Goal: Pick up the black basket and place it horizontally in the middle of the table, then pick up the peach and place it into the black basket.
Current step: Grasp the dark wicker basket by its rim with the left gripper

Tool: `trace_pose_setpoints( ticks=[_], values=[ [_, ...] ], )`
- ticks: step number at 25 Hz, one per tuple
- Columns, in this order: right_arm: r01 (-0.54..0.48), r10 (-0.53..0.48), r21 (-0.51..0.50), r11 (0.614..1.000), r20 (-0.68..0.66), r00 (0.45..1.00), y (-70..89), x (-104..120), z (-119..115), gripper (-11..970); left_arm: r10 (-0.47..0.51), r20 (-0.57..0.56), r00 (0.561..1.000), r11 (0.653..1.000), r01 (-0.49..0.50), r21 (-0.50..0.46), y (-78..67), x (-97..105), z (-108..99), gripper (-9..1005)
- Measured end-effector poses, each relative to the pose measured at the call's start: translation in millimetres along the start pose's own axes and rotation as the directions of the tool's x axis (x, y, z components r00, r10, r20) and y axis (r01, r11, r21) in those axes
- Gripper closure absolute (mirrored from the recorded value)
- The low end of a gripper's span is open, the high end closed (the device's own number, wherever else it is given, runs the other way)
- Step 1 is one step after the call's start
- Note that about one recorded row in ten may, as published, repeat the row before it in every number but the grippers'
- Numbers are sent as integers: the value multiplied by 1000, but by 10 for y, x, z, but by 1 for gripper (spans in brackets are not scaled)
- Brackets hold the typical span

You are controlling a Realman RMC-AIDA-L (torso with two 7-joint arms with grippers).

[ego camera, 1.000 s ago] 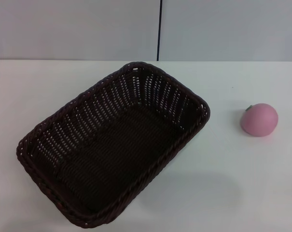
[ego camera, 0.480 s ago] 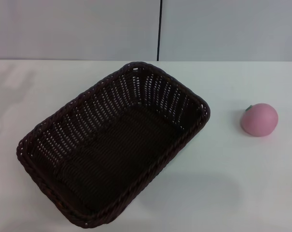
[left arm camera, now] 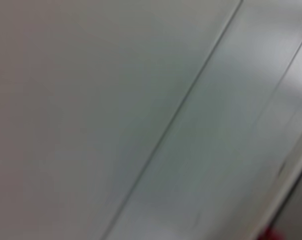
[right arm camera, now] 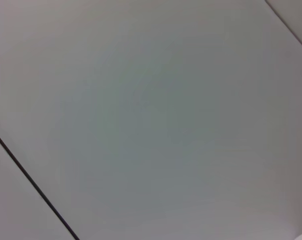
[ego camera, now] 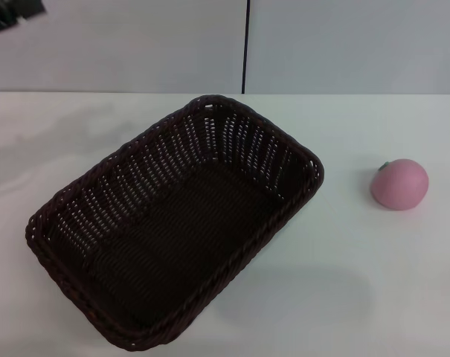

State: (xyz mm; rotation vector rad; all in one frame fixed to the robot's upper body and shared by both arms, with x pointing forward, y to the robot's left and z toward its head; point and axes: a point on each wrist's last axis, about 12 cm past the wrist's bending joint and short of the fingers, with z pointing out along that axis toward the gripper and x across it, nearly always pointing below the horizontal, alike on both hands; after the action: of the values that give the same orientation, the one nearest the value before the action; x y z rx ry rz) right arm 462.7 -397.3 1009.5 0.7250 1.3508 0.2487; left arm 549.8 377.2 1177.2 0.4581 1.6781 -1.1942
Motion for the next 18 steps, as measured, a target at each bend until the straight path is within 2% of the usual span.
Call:
trace_pose_setpoints(
  ticks=[1, 2, 3, 4, 5, 7, 8, 10, 12, 13, 16, 17, 18],
  values=[
    [0, 0, 2, 1000, -1, 1000, -3, 1, 0, 239, -5, -49, 999, 1000, 5, -10, 1, -35, 25, 199],
    [-1, 1, 6, 1000, -5, 1000, -8, 6, 0, 239, -19, -211, 977, 999, 10, -43, 1, -104, 157, 201],
    [-1, 1, 6, 1000, -5, 1000, -8, 6, 0, 239, -19, -211, 977, 999, 10, -43, 1, -104, 157, 202],
    [-2, 2, 13, 1000, -11, 1000, -14, 15, -1, 239, -23, -322, 946, 997, -2, -77, -3, -141, 257, 203],
    [-2, 2, 13, 1000, -11, 1000, -14, 15, -1, 239, -23, -322, 946, 997, -2, -77, -3, -141, 257, 204],
    [-3, 4, 20, 1000, -18, 1000, -22, 25, -4, 239, -15, -431, 902, 993, -38, -113, -26, -194, 409, 207],
    [-3, 4, 20, 1000, -18, 1000, -22, 25, -4, 239, -15, -431, 902, 993, -38, -113, -26, -194, 409, 208],
    [-6, 7, 22, 1000, -20, 1000, -22, 34, -12, 239, -8, -487, 873, 990, -61, -126, -45, -212, 493, 210],
    [-8, 9, 26, 1000, -22, 1000, -31, 38, -26, 239, 1, -564, 826, 985, -98, -141, -61, -200, 608, 213],
    [-8, 9, 26, 1000, -22, 1000, -31, 38, -26, 239, 1, -564, 826, 985, -98, -141, -61, -200, 608, 214],
    [-7, 8, 36, 999, -29, 1000, -48, 45, -37, 239, 4, -622, 783, 980, -127, -155, -70, -173, 711, 218],
    [-7, 8, 44, 999, -35, 999, -57, 52, -40, 239, -4, -656, 755, 977, -137, -164, -73, -144, 776, 219],
    [-7, 8, 44, 999, -35, 999, -57, 52, -40, 239, -4, -656, 755, 977, -137, -164, -73, -144, 776, 220]
  ],
)
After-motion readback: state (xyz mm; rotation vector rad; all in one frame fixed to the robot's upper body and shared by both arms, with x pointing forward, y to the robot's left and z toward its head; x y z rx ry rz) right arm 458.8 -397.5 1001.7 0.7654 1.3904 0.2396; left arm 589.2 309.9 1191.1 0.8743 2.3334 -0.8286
